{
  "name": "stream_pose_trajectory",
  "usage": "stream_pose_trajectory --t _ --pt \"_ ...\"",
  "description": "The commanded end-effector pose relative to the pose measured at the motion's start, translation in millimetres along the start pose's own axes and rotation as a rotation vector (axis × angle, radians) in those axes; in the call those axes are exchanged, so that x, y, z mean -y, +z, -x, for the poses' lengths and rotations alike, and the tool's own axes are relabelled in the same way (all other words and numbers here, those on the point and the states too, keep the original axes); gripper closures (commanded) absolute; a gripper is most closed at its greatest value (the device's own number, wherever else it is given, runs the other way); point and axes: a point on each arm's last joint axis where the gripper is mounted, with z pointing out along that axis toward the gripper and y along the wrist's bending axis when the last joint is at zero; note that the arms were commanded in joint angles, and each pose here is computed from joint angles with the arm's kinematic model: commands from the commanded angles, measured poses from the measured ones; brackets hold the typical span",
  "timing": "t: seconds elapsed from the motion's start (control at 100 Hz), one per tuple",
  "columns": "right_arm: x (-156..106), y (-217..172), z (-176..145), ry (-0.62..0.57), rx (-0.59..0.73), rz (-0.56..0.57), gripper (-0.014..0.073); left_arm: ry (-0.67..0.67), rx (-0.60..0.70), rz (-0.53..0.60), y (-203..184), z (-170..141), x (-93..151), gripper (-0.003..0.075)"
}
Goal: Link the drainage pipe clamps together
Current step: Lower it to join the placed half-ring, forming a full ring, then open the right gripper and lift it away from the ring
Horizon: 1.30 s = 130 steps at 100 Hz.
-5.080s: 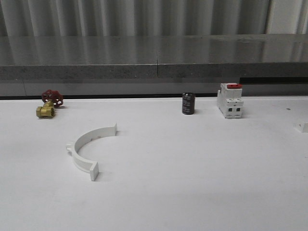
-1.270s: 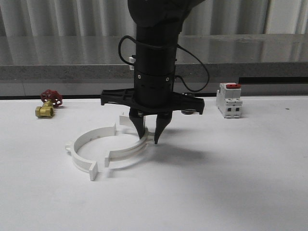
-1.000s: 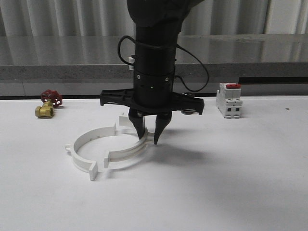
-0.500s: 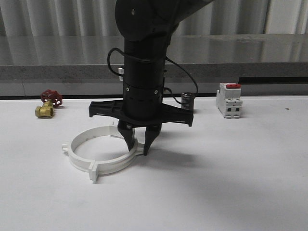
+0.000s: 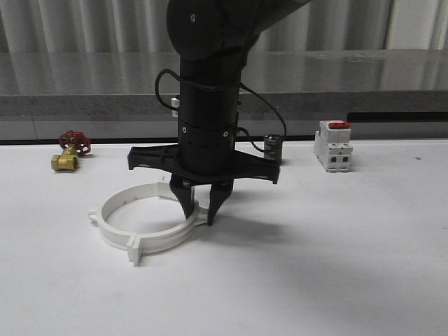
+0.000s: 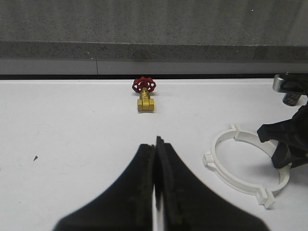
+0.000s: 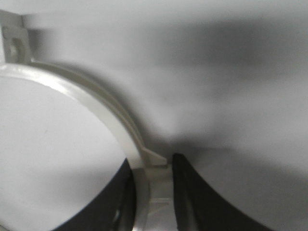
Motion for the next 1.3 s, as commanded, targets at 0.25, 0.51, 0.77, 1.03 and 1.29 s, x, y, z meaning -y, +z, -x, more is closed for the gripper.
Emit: stream_pose_trajectory --t 0.25,0.51,0.77,1.03,1.29 --pt "-6.7 -31.8 14.4 -0.023 0.109 0.066 0.0083 -0.004 0.095 -0.023 -3.2 15.2 2.7 0.0741" --pt "-8.2 -64.8 27.4 -0.084 0.218 0.08 0.0083 -0.004 0.095 -0.023 -3.2 15.2 2.7 0.0741" --pt "4.5 -148.1 36.0 -0.264 0.414 0.087 0.0083 -0.004 0.095 -0.023 -3.2 15.2 2.7 0.0741" --pt "58.3 -210.1 20.5 -0.333 0.53 -0.005 0.0083 -0.004 0.095 -0.023 -3.2 15.2 2.7 0.0741" --pt "144.2 -248.0 -15.3 -0.246 0.6 -0.041 0.0083 -0.004 0.095 -0.023 -3.2 15.2 2.7 0.0741"
